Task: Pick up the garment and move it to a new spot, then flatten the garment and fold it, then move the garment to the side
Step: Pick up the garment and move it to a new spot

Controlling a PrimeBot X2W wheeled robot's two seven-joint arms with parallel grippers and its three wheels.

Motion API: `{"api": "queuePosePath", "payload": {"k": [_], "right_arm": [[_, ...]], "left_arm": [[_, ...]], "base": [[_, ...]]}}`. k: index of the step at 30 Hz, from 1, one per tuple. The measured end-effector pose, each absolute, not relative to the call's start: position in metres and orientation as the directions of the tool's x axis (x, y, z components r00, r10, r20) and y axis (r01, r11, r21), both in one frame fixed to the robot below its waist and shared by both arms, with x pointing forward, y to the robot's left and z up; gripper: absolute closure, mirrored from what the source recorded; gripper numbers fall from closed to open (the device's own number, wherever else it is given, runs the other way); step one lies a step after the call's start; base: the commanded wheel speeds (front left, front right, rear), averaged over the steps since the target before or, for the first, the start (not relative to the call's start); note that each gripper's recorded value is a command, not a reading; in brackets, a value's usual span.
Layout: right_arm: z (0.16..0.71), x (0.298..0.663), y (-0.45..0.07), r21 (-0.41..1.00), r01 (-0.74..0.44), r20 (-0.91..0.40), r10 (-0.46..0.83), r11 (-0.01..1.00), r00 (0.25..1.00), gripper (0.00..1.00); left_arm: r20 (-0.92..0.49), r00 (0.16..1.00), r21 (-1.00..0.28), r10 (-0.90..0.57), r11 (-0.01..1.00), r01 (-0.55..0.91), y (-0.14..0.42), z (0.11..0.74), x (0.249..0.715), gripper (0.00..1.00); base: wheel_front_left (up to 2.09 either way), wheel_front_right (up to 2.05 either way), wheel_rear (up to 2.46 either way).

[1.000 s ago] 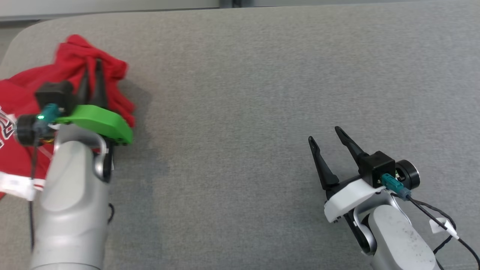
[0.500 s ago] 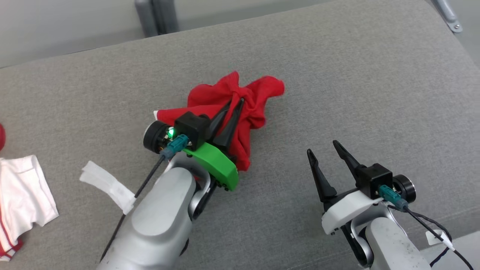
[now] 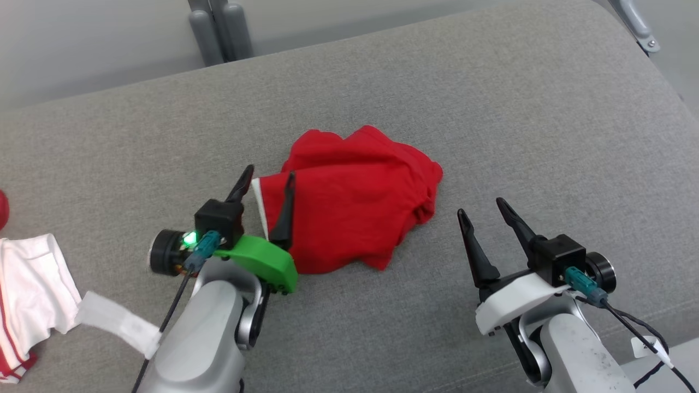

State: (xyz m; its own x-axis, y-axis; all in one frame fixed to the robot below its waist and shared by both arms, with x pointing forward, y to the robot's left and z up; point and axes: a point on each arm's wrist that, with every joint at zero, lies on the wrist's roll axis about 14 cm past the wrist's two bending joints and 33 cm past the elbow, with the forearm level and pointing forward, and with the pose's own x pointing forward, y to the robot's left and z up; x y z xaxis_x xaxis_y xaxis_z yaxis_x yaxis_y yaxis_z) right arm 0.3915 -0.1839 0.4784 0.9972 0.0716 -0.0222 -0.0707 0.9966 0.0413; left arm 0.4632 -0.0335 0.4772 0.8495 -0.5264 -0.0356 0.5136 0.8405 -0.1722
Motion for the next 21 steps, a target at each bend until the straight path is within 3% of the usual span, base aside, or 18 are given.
{"api": "queuePosePath", "payload": {"k": [6,13,21], "right_arm": [[0.485,0.388,-0.172,0.041,-0.104,0.001,0.104,0.994,0.995,0.0],[0.489,0.376,-0.157,0.05,-0.145,0.015,0.145,0.988,0.989,0.0],[0.489,0.372,-0.138,0.056,-0.196,0.017,0.196,0.979,0.98,0.0]], "left_arm": [[-0.057,0.943,-0.159,-0.328,0.935,0.316,0.041,0.466,0.45,0.0],[-0.083,0.985,-0.147,-0.151,0.98,0.138,0.107,0.457,0.405,0.0],[-0.099,0.991,-0.138,-0.094,0.987,0.08,0.134,0.45,0.372,0.0]], "base": [[0.0,0.0,0.0],[0.0,0.0,0.0],[0.0,0.0,0.0]]}}
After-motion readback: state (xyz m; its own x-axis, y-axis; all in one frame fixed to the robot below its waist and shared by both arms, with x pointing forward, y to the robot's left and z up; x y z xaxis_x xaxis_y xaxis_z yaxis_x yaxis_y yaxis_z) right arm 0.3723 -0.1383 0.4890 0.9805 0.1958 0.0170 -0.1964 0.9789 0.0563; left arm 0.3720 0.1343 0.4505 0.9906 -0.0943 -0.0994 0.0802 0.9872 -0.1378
